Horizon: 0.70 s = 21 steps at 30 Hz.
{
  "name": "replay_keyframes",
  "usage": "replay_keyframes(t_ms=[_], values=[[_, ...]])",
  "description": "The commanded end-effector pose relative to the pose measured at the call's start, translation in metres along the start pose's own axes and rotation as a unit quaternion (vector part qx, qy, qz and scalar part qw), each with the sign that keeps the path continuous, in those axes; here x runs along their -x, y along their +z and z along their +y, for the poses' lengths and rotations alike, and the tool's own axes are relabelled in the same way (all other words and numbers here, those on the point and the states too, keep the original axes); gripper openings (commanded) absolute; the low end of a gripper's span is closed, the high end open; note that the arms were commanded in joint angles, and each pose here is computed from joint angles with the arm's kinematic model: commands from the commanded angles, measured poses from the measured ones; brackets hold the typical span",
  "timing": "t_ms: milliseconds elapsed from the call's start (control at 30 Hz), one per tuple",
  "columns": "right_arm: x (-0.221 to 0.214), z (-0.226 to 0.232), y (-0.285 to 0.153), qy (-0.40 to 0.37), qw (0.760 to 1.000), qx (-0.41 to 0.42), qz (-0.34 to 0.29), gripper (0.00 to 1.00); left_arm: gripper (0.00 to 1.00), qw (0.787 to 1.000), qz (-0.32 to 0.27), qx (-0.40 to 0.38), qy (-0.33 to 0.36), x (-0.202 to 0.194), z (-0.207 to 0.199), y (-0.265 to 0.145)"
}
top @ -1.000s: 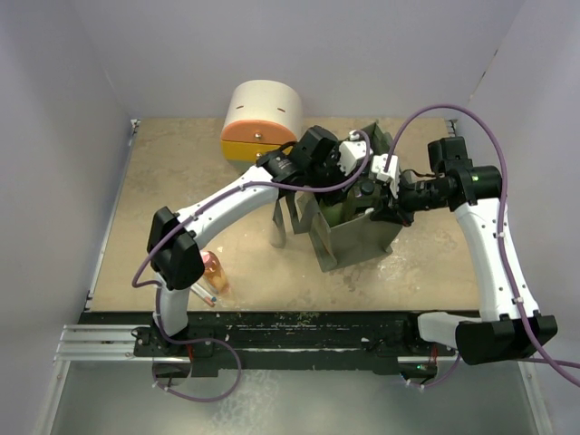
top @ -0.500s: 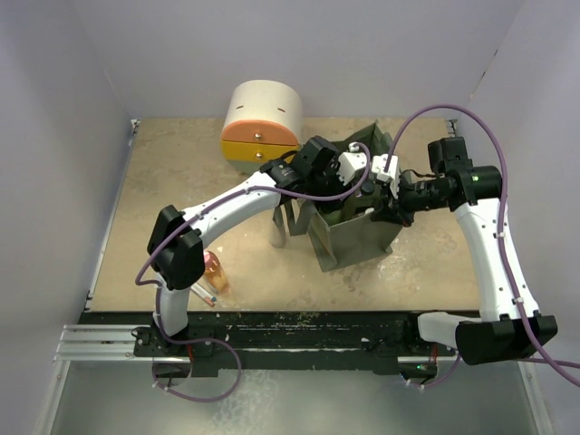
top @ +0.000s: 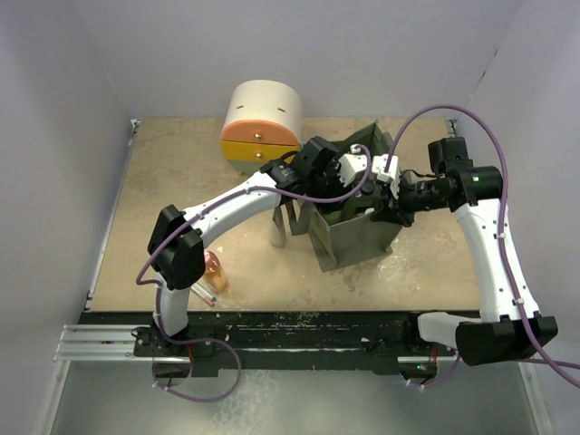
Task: Place the personal care products into the canvas bag
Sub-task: Place the care product in the canvas bag.
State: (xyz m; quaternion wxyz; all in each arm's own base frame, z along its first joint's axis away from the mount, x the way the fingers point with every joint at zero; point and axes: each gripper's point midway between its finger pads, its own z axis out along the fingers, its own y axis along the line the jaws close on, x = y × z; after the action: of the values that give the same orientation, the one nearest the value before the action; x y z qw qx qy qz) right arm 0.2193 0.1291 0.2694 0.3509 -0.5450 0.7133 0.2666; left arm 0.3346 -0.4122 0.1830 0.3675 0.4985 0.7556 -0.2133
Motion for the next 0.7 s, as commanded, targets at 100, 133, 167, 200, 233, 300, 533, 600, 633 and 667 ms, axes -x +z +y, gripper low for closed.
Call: replay_keyframes(t_ms=[100, 133, 167, 200, 233, 300, 533, 600, 633, 667], values=[[0.014, 0.015, -0.008, -0.005, 1.000, 0.007, -0.025, 0.00, 0.32, 0.999, -0.032, 0.019, 0.028, 0.025, 0.013, -0.006], [0.013, 0.015, -0.008, -0.005, 1.000, 0.007, -0.025, 0.00, 0.36, 0.999, -0.033, 0.020, 0.027, 0.027, 0.013, -0.009], [0.013, 0.015, -0.008, -0.005, 1.000, 0.007, -0.025, 0.00, 0.40, 0.999, -0.035, 0.022, 0.025, 0.029, 0.013, -0.011], [0.014, 0.015, -0.008, -0.005, 1.000, 0.006, -0.025, 0.00, 0.44, 0.999, -0.037, 0.023, 0.025, 0.030, 0.014, -0.013], [0.014, 0.015, -0.008, -0.006, 1.000, 0.006, -0.024, 0.00, 0.47, 0.999, -0.041, 0.025, 0.025, 0.033, 0.014, -0.015], [0.013, 0.015, -0.008, -0.004, 1.000, 0.006, -0.024, 0.00, 0.53, 0.998, -0.049, 0.028, 0.026, 0.039, 0.014, -0.020], [0.013, 0.015, -0.007, -0.005, 1.000, 0.007, -0.024, 0.01, 0.67, 0.997, -0.063, 0.044, 0.031, 0.052, 0.020, -0.032], [0.013, 0.015, -0.007, -0.004, 1.000, 0.008, -0.024, 0.01, 0.70, 0.996, -0.065, 0.044, 0.030, 0.054, 0.020, -0.033], [0.013, 0.015, -0.007, -0.004, 1.000, 0.007, -0.024, 0.01, 0.71, 0.996, -0.066, 0.043, 0.029, 0.055, 0.020, -0.034], [0.012, 0.015, -0.007, -0.004, 1.000, 0.007, -0.023, 0.01, 0.72, 0.996, -0.069, 0.042, 0.028, 0.057, 0.019, -0.035]])
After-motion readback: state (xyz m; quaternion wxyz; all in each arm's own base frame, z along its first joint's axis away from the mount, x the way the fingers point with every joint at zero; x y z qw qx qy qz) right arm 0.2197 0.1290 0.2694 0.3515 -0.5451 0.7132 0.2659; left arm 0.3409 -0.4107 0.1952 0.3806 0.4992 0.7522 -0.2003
